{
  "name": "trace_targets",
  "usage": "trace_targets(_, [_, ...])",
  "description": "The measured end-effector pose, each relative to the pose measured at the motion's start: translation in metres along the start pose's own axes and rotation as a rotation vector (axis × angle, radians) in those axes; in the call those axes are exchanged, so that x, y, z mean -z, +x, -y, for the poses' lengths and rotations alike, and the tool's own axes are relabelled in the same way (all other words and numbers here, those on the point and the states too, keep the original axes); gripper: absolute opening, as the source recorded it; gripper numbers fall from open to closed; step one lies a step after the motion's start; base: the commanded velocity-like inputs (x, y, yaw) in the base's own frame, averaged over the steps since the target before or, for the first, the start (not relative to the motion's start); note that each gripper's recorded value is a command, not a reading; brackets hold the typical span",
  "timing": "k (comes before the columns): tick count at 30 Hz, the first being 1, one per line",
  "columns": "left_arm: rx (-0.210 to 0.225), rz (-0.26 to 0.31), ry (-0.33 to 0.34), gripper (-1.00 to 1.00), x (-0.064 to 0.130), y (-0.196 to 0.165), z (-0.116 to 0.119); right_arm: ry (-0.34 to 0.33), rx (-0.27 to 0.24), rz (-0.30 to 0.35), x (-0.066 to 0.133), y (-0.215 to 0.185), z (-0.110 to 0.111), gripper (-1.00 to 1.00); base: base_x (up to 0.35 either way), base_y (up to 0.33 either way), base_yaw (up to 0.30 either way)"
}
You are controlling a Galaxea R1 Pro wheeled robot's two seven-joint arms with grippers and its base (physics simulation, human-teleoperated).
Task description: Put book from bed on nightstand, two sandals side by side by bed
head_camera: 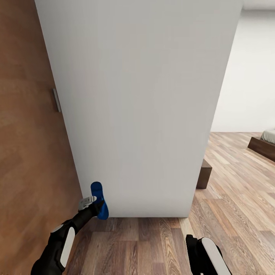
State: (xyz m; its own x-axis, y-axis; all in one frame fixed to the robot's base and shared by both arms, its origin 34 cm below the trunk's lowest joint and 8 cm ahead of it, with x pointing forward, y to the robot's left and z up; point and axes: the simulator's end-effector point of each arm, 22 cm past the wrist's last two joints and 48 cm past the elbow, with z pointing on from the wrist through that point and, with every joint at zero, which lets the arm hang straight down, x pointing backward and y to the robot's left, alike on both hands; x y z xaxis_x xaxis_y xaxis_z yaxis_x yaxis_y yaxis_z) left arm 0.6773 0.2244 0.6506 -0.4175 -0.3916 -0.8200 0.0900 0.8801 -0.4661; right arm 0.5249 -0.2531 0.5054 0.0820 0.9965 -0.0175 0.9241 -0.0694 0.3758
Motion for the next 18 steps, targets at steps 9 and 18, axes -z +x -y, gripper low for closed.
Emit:
trace_targets(9, [-0.033, 0.094, -0.11, -1.0, -0.003, -0.001, -0.03, 0.0, 0.0, 0.001, -0.016, 0.0, 0.01, 1.0, 0.0, 0.0, 0.0])
trace_targets(18, [-0.028, 0.079, -0.103, -1.0, -0.008, 0.025, -0.036, -0.001, 0.001, 0.001, -0.032, 0.0, 0.021, 1.0, 0.0, 0.0, 0.0])
